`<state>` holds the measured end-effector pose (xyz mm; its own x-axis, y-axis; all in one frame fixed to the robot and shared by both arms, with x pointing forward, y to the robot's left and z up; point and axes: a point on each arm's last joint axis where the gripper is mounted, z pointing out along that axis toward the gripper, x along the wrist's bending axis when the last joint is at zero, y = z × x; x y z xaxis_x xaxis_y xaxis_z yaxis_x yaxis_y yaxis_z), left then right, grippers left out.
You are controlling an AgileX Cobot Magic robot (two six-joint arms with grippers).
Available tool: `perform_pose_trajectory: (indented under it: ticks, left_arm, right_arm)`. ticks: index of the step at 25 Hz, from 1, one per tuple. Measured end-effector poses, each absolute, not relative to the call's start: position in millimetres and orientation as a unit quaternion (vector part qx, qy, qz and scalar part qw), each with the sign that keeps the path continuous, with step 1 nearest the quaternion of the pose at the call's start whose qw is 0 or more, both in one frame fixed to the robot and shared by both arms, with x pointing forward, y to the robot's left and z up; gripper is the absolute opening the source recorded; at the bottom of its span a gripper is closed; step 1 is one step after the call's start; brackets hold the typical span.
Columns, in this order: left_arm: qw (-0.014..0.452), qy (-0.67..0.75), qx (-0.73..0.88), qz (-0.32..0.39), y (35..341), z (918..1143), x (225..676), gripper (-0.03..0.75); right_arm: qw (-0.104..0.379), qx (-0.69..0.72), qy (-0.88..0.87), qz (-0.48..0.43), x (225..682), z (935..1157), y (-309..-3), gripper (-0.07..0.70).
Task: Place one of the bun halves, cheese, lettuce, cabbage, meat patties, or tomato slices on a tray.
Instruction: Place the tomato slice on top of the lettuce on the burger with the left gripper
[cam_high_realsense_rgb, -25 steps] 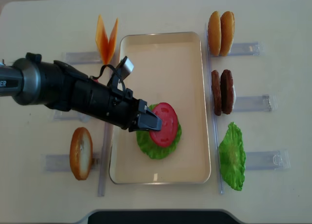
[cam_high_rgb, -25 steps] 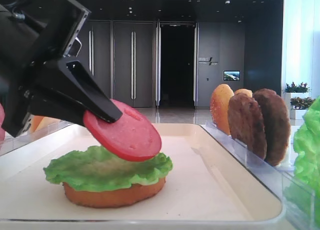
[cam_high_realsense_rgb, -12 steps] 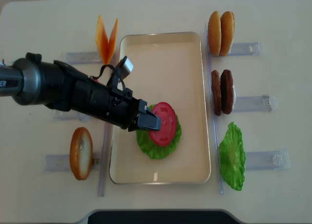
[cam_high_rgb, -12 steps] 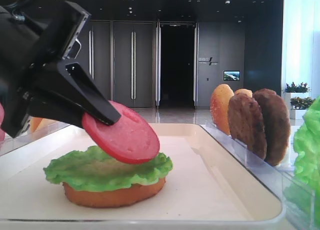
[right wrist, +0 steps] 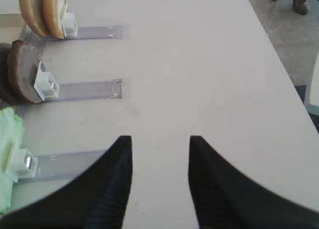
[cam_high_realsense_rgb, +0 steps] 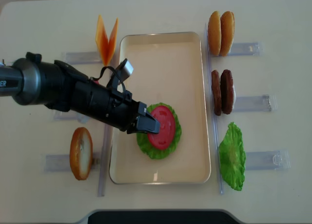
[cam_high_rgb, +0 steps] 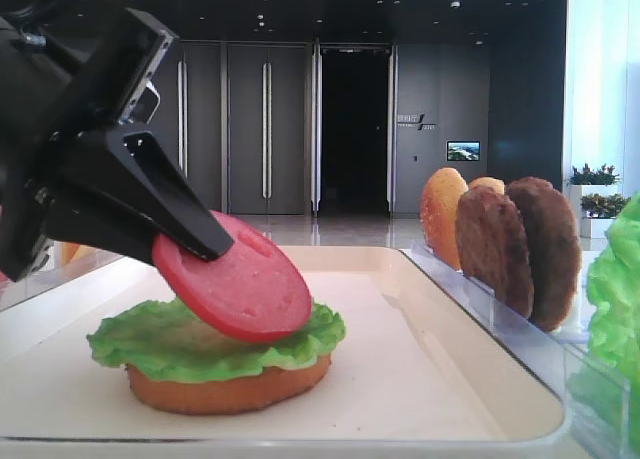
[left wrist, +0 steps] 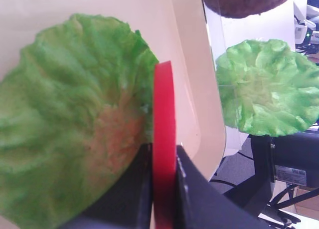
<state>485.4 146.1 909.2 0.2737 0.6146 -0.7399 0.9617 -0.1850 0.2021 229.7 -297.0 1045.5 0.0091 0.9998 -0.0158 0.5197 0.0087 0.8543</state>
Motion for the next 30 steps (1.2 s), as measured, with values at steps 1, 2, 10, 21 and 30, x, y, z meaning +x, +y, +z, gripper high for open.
perform_pose_trajectory:
  ticks: [1, 2, 10, 21, 30]
  left_arm:
    - [0.334, 0.544, 0.724, -0.260, 146, 909, 485, 0.058]
    - [0.334, 0.544, 0.725, -0.260, 146, 909, 485, 0.067]
    - [0.323, 0.550, 0.723, -0.264, 147, 908, 484, 0.221]
    - [0.293, 0.553, 0.737, -0.256, 152, 917, 478, 0.449]
    - [0.235, 0.585, 0.752, -0.192, 169, 940, 470, 0.453]
  right_arm:
    - [0.353, 0.616, 0.616, 0.340, 230, 1045, -297, 0.293]
    - [0.353, 0.616, 0.616, 0.340, 230, 1045, -297, 0.293]
    - [0.353, 0.616, 0.616, 0.340, 230, 1045, -297, 0.293]
    - [0.353, 0.616, 0.616, 0.340, 230, 1045, -297, 0.293]
    - [0.353, 0.616, 0.616, 0.340, 230, 1046, -297, 0.293]
